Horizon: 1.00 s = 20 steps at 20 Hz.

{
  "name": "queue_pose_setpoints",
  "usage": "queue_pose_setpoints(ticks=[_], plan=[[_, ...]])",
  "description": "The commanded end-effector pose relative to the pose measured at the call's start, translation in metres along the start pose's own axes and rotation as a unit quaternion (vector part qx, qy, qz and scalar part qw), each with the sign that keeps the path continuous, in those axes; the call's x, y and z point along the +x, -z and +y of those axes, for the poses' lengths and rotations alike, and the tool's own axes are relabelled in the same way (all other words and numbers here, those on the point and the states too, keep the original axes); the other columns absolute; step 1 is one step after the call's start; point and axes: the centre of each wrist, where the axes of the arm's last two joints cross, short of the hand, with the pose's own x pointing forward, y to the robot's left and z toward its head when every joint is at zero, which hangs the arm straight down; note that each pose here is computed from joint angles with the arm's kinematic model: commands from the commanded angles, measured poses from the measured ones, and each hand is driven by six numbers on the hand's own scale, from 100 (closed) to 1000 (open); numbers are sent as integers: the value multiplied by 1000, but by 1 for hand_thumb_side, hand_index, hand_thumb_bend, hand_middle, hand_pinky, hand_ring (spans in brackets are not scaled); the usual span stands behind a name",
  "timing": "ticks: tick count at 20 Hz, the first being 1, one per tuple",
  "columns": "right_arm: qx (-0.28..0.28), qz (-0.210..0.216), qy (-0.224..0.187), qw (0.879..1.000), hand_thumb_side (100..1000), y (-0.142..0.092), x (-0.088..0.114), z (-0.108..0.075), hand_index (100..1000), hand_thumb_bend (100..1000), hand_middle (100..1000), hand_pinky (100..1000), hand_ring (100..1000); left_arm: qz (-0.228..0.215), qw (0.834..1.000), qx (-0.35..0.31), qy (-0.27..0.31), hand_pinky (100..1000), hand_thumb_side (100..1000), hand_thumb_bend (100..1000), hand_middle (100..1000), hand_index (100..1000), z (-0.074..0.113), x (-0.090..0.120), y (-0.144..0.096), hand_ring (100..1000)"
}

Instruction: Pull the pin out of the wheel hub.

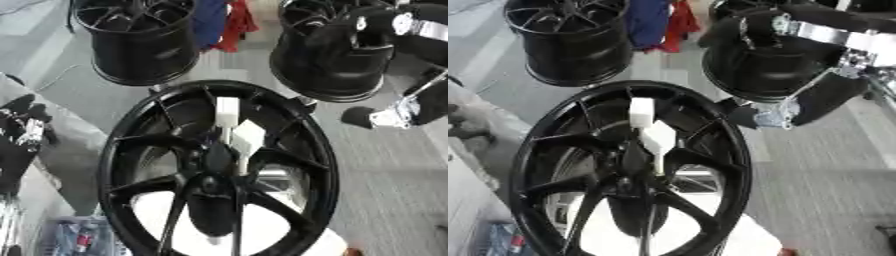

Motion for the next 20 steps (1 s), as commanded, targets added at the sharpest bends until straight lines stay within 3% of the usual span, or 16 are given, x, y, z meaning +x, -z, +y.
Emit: queue_pose_setpoints(ticks=[1, 9, 20], plan=[[54, -6, -11, 998, 165, 12, 2, -6, 911, 443, 865, 736, 792, -15, 1000, -7, 11, 589, 567, 225, 677, 834, 6, 7, 5, 679], [125, -14, -25, 992, 159, 48, -13, -2, 917, 423, 882, 765, 832, -16, 1000, -11, 9, 589, 568, 223, 677, 834, 4, 8, 5, 679], [135, -8, -32, 990, 167, 82, -42, 11, 914, 414, 871, 770, 826, -17, 1000, -14, 3, 590, 569, 220, 678, 835, 0, 8, 5, 680]])
